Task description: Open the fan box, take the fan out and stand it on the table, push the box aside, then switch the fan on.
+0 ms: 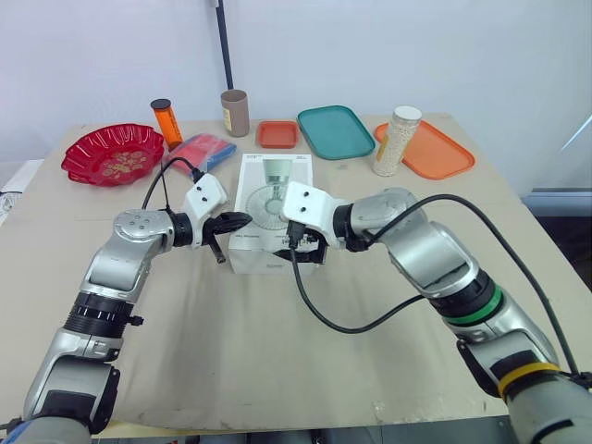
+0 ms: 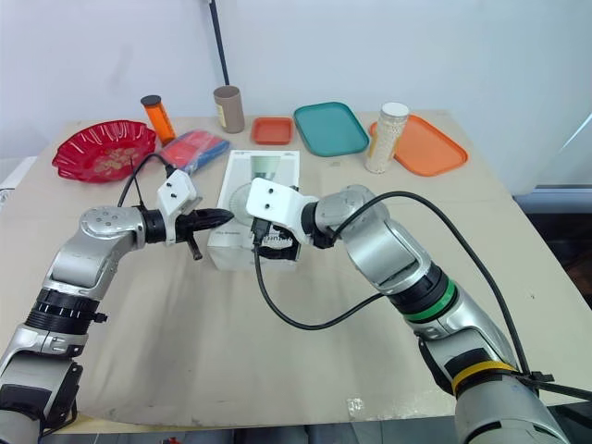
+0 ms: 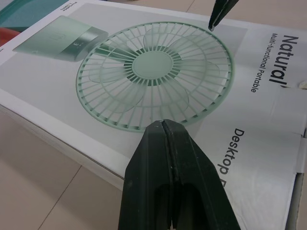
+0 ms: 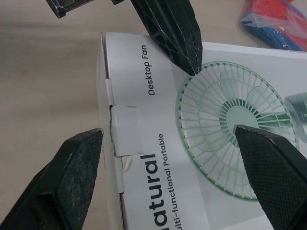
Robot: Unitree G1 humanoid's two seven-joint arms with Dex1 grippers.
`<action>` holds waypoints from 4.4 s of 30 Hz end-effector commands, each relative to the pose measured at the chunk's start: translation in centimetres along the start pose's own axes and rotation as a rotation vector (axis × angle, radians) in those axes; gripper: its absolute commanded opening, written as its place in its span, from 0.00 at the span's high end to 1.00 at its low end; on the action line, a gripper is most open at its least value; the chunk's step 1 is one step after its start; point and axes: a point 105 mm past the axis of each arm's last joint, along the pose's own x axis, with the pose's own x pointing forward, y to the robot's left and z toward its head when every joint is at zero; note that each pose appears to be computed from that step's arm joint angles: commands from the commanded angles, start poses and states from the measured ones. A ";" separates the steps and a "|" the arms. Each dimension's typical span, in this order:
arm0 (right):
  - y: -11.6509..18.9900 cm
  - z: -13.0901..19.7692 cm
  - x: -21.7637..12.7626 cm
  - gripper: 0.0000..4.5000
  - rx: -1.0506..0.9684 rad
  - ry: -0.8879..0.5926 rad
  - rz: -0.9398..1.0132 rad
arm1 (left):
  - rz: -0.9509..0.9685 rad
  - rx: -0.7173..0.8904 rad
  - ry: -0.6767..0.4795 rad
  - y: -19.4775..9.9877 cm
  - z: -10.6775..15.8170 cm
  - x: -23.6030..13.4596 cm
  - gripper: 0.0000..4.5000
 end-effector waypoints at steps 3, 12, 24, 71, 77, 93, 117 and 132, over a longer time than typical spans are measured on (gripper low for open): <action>-0.8 1.1 -0.1 0.00 -0.063 -0.016 -0.043 | -0.023 -0.028 0.045 -0.8 -1.4 0.3 0.99; -1.5 0.7 0.1 0.00 -0.070 0.005 -0.075 | -0.033 -0.019 0.040 -1.0 -1.5 0.5 0.99; -2.3 1.5 -0.8 0.00 -0.064 -0.012 -0.094 | -0.067 -0.011 0.049 -2.0 -2.2 0.7 0.99; 3.3 -5.1 -4.7 0.00 0.335 -0.099 0.016 | -0.096 0.011 0.075 -1.6 -2.6 -0.5 0.99; 3.4 -4.8 -4.3 0.00 0.318 -0.119 0.031 | -0.092 0.012 0.087 -1.7 -3.0 -0.6 0.99; 8.9 -6.5 -6.2 0.00 0.268 -0.100 0.262 | -0.069 0.035 0.085 -1.2 -2.7 -0.7 0.99; 5.1 -7.5 -1.9 0.00 0.361 -0.109 0.108 | -0.109 0.055 0.070 -1.4 -2.2 -1.7 0.99; 5.0 -8.6 -1.5 0.00 0.364 -0.060 0.104 | -0.113 0.065 0.046 -1.6 -1.8 -1.9 0.99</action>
